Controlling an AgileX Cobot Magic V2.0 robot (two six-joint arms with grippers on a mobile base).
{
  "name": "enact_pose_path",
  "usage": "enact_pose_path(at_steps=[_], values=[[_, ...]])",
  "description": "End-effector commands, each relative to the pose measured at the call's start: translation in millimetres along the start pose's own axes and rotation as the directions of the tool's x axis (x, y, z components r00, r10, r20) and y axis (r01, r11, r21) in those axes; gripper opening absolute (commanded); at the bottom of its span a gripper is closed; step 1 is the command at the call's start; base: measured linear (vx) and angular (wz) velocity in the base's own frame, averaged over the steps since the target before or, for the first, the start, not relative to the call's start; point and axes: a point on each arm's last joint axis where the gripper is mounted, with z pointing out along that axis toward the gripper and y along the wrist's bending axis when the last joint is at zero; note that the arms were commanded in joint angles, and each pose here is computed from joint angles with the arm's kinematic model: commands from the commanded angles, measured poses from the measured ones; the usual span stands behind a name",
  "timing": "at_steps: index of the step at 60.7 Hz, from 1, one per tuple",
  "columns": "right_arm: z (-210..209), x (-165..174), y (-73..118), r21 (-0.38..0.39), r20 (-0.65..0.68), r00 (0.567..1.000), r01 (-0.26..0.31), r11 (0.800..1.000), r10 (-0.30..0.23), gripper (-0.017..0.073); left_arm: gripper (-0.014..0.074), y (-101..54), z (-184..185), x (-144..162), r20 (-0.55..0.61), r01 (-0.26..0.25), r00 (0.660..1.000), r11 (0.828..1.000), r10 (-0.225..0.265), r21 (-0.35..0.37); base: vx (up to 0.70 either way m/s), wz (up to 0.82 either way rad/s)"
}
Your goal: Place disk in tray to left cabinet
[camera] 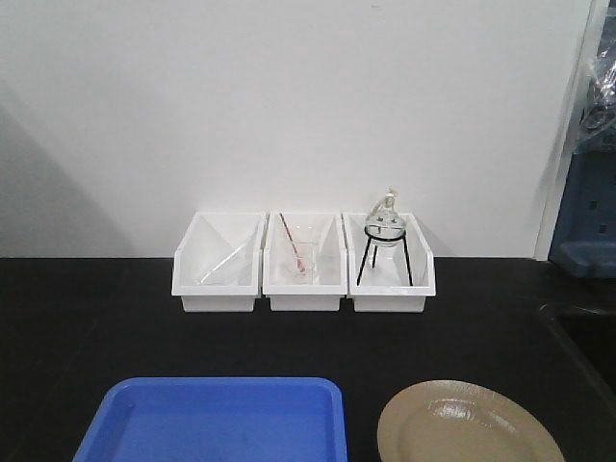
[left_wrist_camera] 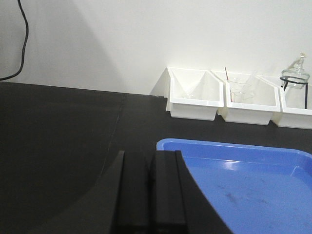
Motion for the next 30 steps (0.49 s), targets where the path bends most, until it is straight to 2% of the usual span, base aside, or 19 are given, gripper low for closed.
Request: enact_pose_path(at_steps=[1,30], values=[[0.8,-1.4,0.0,0.001,0.068,0.998,0.007,1.000,-0.007,-0.0006,-0.0003,-1.1,0.2,-0.8,0.064,0.004,0.998,1.000,-0.006,0.019,0.00,0.00],[0.8,-1.4,0.0,0.001,0.068,0.998,0.007,1.000,-0.007,-0.0006,-0.0003,-1.1,0.2,-0.8,0.064,0.004,0.998,1.000,-0.006,0.019,0.00,0.00]])
